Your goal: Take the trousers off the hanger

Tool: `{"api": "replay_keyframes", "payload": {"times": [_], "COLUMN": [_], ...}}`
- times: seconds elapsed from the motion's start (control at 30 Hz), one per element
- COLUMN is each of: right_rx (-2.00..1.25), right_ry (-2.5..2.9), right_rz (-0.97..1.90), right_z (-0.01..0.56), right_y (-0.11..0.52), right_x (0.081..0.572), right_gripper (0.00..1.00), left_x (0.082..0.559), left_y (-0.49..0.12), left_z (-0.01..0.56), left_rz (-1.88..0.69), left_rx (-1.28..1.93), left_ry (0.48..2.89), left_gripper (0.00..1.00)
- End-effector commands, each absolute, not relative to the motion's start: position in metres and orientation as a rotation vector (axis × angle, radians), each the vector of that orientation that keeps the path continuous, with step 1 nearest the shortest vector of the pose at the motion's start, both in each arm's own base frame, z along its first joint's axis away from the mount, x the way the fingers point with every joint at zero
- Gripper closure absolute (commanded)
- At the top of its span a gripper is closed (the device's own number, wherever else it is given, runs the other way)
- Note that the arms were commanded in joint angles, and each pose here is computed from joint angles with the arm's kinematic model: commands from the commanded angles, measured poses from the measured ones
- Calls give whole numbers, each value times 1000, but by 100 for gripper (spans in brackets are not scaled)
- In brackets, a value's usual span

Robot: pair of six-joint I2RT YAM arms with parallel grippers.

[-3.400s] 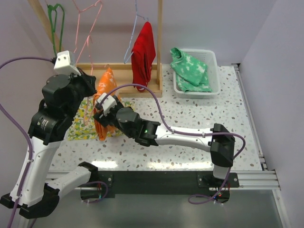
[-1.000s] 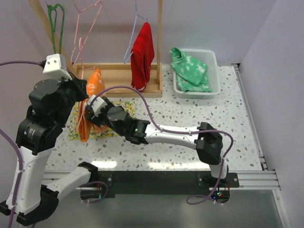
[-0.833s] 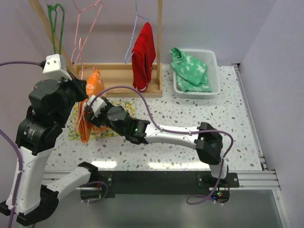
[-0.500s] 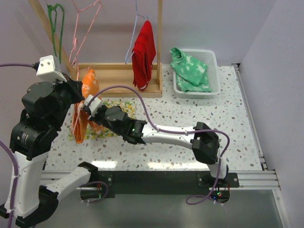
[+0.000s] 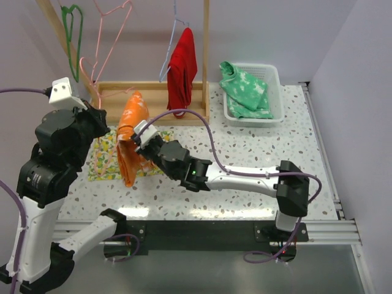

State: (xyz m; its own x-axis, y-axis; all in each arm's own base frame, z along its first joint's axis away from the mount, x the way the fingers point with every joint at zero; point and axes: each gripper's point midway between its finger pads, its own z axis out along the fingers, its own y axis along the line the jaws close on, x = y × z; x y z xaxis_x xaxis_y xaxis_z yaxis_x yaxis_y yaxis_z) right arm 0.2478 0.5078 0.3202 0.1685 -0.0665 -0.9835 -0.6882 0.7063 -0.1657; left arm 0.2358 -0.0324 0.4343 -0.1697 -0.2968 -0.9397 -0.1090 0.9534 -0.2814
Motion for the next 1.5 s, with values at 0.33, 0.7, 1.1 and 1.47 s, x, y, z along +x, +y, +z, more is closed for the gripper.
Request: {"api": "replay_keyframes", "payload": {"times": [0.33,0.7,1.1,1.47], "right_rx": [-365,-170,-63,-249], "right_ry": [1123,1052,1034,1148], "right_rz": [627,534,538,692], "right_z": [484,535,556,519], "right_y": [439,395,338,276], "right_x": [226,236,228,184], "right_gripper": [100,100,100,100], "left_x": [272,262,208,210], "left_y": [-53,-40,8,16], "left_z": [369,338,311,306], "left_rz": [-182,-108,63,109], "left_rx": [-365,-444,-590,-615], "left_ry": [1851,1928,1927,1892], "left_gripper": [100,100,100,100]}}
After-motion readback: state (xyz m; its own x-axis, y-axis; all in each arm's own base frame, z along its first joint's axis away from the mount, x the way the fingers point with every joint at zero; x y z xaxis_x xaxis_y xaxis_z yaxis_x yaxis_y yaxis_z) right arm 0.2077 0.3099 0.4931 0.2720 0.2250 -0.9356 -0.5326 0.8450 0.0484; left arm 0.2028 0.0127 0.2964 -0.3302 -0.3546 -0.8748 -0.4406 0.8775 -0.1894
